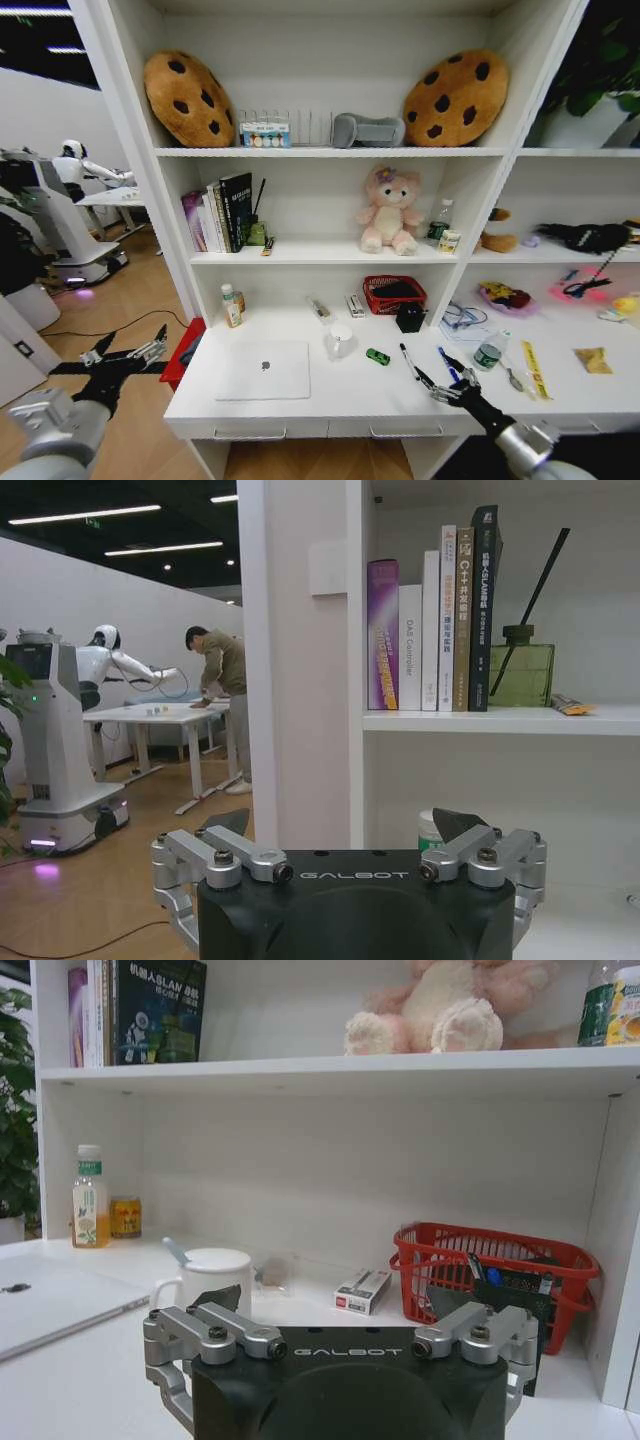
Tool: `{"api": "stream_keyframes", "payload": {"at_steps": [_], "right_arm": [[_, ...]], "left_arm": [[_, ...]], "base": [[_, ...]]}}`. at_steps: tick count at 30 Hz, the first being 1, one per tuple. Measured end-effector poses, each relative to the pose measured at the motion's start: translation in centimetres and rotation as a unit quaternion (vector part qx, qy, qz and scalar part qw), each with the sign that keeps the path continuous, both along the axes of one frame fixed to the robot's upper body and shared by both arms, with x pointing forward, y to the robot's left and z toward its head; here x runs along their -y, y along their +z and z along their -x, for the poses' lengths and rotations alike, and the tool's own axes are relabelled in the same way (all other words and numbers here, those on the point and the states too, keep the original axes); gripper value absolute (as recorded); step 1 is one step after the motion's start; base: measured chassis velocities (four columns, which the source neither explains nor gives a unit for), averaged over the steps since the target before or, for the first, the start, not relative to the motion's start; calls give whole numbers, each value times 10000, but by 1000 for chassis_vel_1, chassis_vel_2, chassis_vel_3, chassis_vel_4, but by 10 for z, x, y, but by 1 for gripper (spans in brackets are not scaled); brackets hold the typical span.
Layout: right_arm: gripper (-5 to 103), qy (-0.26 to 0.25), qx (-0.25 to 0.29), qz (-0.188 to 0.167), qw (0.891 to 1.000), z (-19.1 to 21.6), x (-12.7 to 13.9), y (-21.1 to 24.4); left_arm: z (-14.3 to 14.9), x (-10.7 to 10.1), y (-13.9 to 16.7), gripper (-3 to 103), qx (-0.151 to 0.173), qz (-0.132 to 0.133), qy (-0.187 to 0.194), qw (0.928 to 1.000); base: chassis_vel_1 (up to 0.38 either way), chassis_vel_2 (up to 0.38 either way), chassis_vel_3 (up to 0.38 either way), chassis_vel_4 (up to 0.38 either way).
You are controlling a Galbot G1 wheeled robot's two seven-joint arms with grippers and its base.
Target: Organize the objects on the table.
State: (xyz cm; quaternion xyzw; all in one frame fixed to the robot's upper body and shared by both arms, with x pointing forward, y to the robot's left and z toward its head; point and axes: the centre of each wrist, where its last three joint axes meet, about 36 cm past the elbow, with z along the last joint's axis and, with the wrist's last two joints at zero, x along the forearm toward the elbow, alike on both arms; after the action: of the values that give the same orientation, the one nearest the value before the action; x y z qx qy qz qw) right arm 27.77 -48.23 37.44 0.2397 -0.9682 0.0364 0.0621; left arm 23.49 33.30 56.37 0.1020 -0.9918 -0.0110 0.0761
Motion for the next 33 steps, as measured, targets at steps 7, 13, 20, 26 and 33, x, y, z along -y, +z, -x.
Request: {"api": "stream_keyframes", "payload": {"at_steps": [7,13,20,26,33], "right_arm": [[100,303,-334,82,9989,-26,11,-5],[100,505,-489,117,9975,-63,11,-12],[100,677,-729,283,9946,-90,9,-30],[100,899,-852,387,9915,-121,-5,-37],[100,1127,-975,479,9877,-148,-17,-36]], "left_arm": [[0,0,0,100,-3,0,1,10000],[0,0,0,100,-3,1,1,10000],[0,0,0,100,-3,1,0,10000],[0,-1,-1,100,-3,1,1,10000],[0,-1,-1,100,-4,2,-1,10000]], "base": [[0,0,0,0],[0,0,0,0],[0,0,0,0],[0,0,0,0],[0,0,0,0]]}}
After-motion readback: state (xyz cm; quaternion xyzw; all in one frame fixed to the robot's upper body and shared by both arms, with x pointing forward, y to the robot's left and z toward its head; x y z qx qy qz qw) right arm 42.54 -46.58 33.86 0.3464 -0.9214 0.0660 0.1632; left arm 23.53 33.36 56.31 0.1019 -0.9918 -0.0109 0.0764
